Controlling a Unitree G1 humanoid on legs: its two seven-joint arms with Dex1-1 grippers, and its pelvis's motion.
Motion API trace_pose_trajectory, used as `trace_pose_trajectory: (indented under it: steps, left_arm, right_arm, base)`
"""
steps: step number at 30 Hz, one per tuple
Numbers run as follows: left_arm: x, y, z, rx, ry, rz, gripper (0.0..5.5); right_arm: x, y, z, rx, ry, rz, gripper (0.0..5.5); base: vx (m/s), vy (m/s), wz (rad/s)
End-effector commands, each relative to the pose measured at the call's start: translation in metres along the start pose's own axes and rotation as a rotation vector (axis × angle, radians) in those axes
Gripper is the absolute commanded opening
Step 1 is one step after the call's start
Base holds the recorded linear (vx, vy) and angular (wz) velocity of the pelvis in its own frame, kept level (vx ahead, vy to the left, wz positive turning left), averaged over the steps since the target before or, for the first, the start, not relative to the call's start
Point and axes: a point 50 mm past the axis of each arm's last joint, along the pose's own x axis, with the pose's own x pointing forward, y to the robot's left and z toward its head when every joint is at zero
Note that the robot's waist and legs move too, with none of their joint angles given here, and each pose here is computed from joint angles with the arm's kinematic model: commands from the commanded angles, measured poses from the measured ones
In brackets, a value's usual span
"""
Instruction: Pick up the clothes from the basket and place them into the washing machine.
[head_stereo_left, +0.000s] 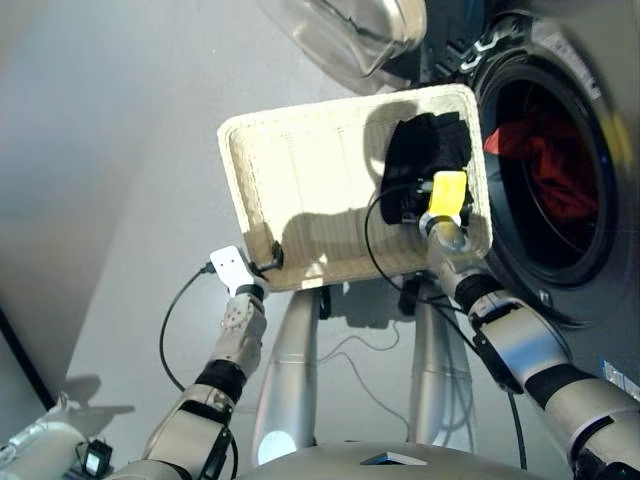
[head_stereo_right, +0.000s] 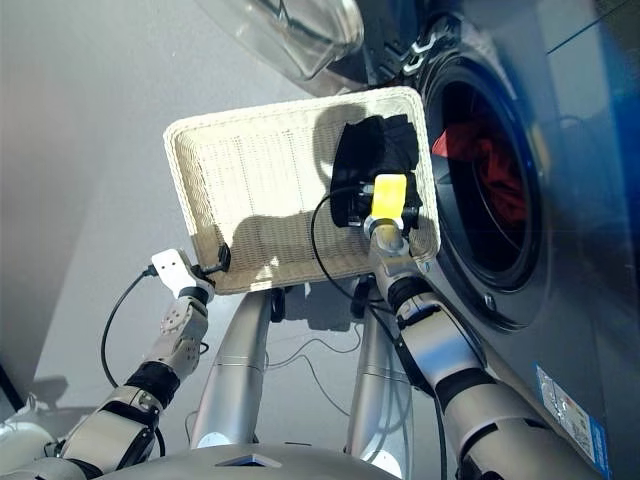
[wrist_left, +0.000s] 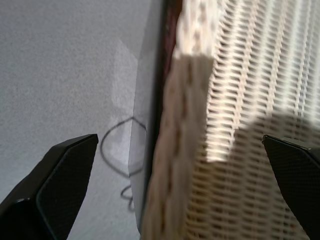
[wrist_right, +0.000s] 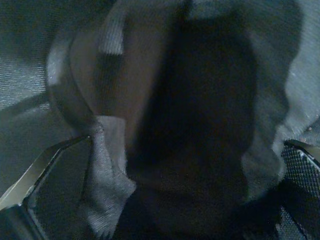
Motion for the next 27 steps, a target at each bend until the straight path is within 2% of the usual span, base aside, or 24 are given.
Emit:
trace_pose_trajectory:
  steps: [1,3,4,5,13,19,22,27]
  left_arm:
    - [-0.004,0.007,0.026,0.026,-0.116,-0.027,5.5]
    - [-0.007,0.006,0.023,0.044,-0.098,-0.05,5.5]
    - [-0.008,0.006,0.021,0.051,-0.088,-0.055,5.5]
    - [-0.009,0.008,0.019,0.062,-0.075,-0.051,5.5]
    - [-0.012,0.016,0.007,0.059,-0.029,-0.007,5.5]
    - [-0.011,0.019,0.002,0.044,-0.018,0.018,5.5]
    - [-0.011,0.02,0.001,0.043,-0.023,0.026,5.5]
    - [-0.018,0.027,-0.007,0.05,0.006,0.04,5.5]
  right_arm:
    - [0.016,-0.024,0.057,0.03,-0.106,-0.094,5.5]
    - [0.017,-0.033,0.06,0.049,-0.091,-0.123,5.5]
    - [0.017,-0.035,0.058,0.055,-0.082,-0.129,3.17]
    - [0.018,-0.036,0.061,0.058,-0.09,-0.134,0.0]
    - [0.011,-0.02,0.043,0.134,-0.113,-0.095,0.0]
    - [0.003,-0.023,0.031,0.307,-0.148,-0.113,0.0]
    - [-0.002,-0.031,0.03,0.468,-0.203,-0.139,0.0]
    - [-0.006,-0.059,0.046,0.917,-0.347,-0.273,0.0]
  base:
    - [-0.001,0.027,0.207]
    - [0.013,0.019,0.248]
    - [0.0,0.0,0.0]
    - [0.0,0.0,0.0]
    - [0.0,0.0,0.0]
    - [0.0,0.0,0.0]
    - [0.0,0.0,0.0]
    - [0.0,0.0,0.0]
